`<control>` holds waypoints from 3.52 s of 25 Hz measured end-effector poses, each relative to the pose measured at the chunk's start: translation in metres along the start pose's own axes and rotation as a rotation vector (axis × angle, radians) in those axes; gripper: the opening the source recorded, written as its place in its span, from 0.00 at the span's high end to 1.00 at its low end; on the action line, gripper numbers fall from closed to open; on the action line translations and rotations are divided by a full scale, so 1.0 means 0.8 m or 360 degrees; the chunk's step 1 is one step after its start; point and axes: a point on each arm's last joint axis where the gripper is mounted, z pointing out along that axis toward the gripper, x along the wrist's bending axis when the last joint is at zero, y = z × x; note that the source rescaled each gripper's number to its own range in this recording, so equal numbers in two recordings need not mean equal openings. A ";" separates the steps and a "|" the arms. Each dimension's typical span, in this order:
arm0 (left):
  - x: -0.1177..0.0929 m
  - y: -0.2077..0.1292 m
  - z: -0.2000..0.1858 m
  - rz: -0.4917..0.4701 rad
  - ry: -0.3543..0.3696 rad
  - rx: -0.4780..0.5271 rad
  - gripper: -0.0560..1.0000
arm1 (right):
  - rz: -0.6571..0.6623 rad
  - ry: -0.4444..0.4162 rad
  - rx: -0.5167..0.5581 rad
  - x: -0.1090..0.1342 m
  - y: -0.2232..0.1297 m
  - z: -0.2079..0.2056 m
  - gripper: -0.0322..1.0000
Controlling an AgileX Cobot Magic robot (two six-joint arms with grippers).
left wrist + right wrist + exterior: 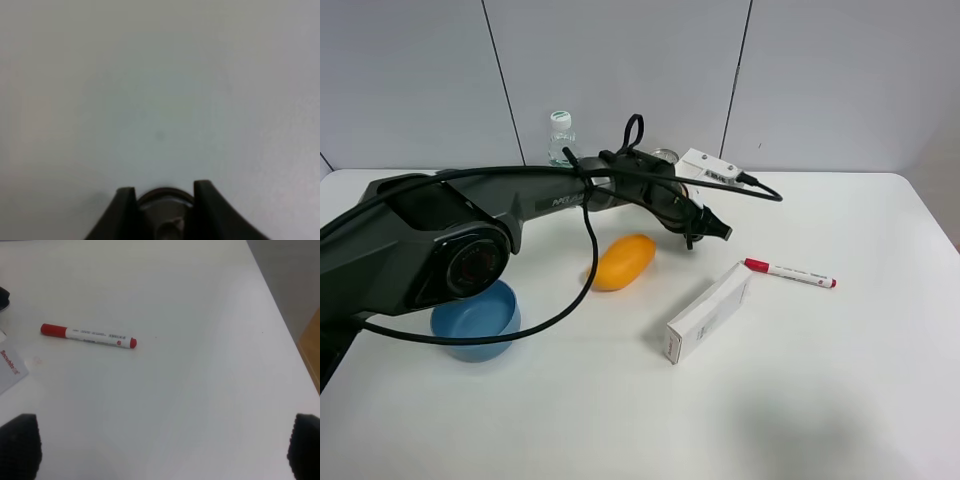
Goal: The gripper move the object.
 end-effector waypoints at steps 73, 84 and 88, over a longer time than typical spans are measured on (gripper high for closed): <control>0.085 -0.247 -0.413 -0.0523 0.0413 -0.0211 0.94 | 0.0000 0.0000 0.0000 0.000 0.000 0.000 0.00; 0.087 -0.264 -0.395 -0.0512 0.0401 -0.0324 0.94 | 0.0000 0.0000 0.0000 0.000 0.000 0.000 0.00; 0.092 -0.270 -0.371 -0.0523 0.0402 -0.0249 0.94 | 0.0000 0.0000 0.0000 0.000 0.000 0.000 0.00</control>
